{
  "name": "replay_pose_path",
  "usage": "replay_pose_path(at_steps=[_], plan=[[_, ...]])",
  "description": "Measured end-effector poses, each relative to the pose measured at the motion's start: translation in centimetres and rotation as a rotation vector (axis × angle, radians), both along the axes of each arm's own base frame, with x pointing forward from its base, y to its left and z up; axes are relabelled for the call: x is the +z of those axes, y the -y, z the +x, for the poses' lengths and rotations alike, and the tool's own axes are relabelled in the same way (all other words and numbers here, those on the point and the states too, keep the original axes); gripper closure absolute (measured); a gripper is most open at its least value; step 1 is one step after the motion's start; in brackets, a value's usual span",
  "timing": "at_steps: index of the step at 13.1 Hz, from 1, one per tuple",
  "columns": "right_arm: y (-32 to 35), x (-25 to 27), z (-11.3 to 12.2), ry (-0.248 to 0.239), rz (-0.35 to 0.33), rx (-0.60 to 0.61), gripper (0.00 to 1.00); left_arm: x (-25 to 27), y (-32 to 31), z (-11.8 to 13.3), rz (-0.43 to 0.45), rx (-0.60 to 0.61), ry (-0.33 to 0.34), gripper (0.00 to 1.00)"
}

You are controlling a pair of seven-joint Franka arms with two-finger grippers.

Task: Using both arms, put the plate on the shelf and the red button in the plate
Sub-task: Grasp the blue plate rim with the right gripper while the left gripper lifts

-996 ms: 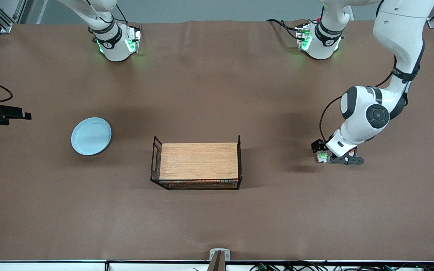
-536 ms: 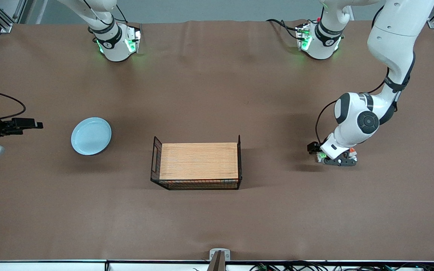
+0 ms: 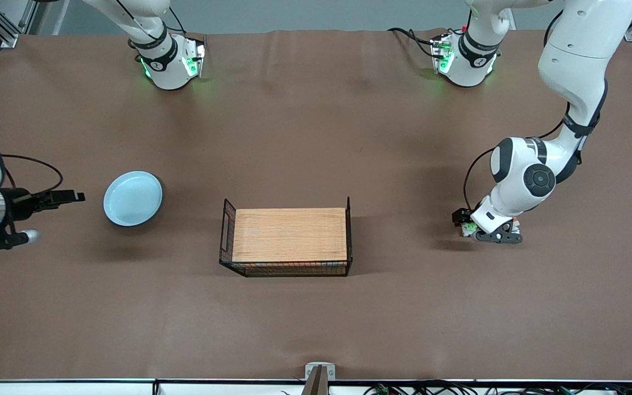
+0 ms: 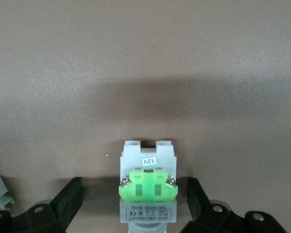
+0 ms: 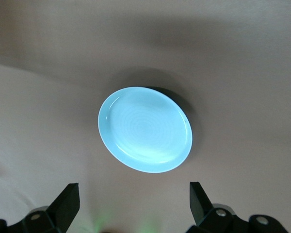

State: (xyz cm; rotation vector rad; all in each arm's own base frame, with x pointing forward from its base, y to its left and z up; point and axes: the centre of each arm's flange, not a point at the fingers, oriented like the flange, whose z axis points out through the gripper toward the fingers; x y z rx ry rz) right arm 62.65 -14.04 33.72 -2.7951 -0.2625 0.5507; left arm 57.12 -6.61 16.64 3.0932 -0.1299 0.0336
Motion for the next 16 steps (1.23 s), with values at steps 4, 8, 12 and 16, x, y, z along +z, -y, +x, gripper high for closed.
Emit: replay_pose_path(at_steps=[4, 8, 12, 16], plan=[[-2.2, -3.5, 0.6, -0.041, -0.004, 0.043, 0.00, 1.0, -0.1, 0.5, 0.000, 0.002, 0.020, 0.49], [-1.2, -6.9, 1.4, 0.049, 0.002, 0.122, 0.00, 2.2, 0.2, 0.7, 0.001, 0.031, 0.015, 0.59], [-0.3, -10.6, 1.5, 0.112, -0.019, 0.229, 0.00, 8.5, 1.4, 2.4, 0.011, 0.177, -0.025, 0.59], [0.2, -12.5, 0.8, 0.147, -0.019, 0.272, 0.00, 16.2, 4.5, 4.0, 0.026, 0.495, -0.087, 0.59]])
